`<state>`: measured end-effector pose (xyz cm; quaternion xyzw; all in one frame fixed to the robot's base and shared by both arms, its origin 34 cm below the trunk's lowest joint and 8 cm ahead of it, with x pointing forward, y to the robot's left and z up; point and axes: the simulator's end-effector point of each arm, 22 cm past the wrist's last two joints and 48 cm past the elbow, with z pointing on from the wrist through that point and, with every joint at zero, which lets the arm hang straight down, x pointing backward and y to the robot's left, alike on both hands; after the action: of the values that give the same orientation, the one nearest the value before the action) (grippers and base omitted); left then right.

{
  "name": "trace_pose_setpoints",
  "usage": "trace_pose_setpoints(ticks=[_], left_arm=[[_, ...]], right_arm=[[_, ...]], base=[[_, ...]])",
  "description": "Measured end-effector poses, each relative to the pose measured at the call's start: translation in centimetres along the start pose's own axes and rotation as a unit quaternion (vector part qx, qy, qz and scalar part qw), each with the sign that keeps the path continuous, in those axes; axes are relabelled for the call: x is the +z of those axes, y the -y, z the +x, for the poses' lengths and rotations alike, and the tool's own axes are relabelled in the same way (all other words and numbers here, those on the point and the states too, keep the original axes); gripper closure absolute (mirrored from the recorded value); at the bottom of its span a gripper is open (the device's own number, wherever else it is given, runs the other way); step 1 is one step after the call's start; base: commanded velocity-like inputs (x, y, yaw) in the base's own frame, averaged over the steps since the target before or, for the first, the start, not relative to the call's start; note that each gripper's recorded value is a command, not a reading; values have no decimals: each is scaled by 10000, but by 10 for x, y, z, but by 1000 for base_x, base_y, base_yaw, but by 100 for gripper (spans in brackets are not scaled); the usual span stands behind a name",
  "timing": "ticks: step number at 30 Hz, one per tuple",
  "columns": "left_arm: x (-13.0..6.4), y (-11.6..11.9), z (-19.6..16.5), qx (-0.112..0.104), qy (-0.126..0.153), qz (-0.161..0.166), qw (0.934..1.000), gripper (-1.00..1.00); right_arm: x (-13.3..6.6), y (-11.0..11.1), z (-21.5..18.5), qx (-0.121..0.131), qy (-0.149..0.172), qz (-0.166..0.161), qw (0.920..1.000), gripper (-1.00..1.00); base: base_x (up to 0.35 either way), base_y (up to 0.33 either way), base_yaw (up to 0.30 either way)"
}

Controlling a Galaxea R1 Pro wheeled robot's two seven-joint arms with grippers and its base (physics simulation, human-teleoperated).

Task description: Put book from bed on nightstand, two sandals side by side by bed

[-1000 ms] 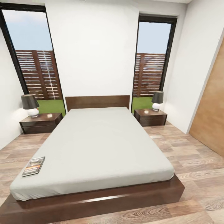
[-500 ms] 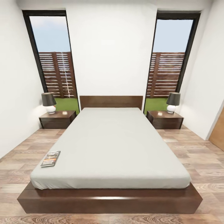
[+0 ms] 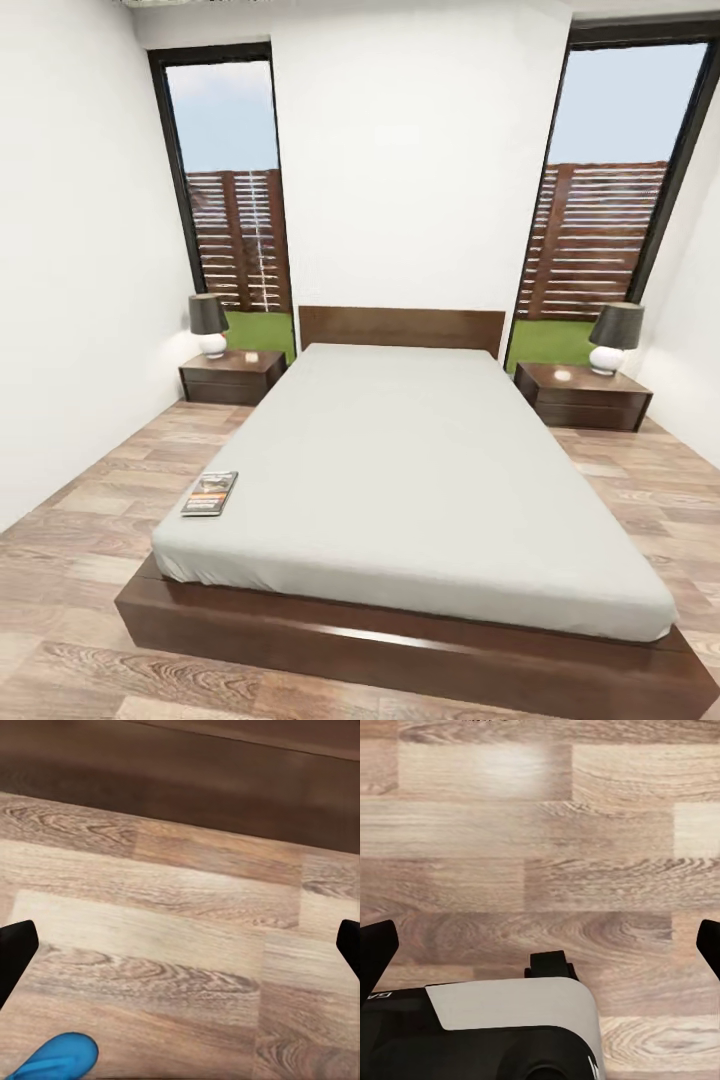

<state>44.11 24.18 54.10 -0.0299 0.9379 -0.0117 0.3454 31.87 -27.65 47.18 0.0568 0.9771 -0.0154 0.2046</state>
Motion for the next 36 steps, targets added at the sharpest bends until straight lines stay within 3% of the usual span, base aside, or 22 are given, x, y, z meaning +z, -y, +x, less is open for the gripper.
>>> trace_pose_setpoints(ticks=[36], left_arm=[[0,0,0,2,0,-2,10000,-100]], right_arm=[[0,0,0,0,0,-2,10000,-100]], base=[[0,0,271]])
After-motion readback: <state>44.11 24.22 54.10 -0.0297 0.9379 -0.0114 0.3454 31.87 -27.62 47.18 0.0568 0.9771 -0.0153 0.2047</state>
